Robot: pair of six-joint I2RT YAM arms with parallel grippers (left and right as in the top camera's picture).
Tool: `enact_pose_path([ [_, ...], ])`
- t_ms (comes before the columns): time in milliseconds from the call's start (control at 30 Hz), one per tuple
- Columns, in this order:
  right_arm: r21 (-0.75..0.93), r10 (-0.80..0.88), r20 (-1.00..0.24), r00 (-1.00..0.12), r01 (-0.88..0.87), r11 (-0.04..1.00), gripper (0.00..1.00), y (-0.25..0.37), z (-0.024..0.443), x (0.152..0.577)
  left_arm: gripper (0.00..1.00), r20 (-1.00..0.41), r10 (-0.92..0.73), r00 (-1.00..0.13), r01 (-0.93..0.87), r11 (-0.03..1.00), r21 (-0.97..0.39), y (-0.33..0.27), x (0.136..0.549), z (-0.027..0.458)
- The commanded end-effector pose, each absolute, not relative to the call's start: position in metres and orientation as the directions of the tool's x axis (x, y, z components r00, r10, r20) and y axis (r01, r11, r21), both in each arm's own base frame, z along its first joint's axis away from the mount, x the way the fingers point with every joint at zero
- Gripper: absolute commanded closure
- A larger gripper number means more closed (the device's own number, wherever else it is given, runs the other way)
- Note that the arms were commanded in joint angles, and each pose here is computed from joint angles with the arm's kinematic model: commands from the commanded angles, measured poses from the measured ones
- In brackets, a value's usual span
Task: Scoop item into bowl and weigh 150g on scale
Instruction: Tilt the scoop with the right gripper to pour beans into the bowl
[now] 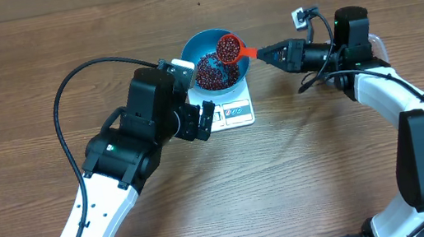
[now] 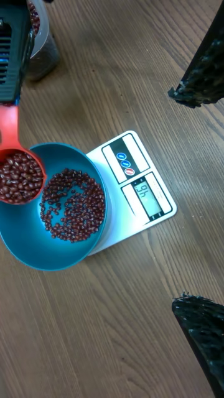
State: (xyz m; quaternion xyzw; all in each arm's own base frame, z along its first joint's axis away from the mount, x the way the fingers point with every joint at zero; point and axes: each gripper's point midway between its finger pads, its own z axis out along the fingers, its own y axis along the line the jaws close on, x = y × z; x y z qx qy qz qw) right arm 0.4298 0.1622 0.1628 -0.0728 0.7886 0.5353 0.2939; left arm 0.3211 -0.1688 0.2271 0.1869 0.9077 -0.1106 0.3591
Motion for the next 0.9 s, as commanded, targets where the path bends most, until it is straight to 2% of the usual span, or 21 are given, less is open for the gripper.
enact_pose_path([
  [0, 0.711, 0.147, -0.647, -0.748, -0.523, 0.47, 0.96, 0.1649, 0.1584, 0.4339, 0.0, -0.705, 0.238, -0.669, 0.411, 0.908, -0.083, -0.1686, 0.3218, 0.233],
  [333, 0.68, 0.158, -0.667, -0.728, -0.507, 0.53, 0.96, 0.1593, 0.1529, 0.4427, 0.0, -0.705, 0.238, -0.669, 0.411, 0.908, -0.083, -0.1686, 0.3218, 0.233],
  [867, 0.61, 0.105, -0.728, -0.678, -0.569, 0.552, 0.96, 0.1582, 0.1509, 0.4433, 0.0, -0.705, 0.238, -0.669, 0.411, 0.908, -0.083, -0.1686, 0.3218, 0.233],
])
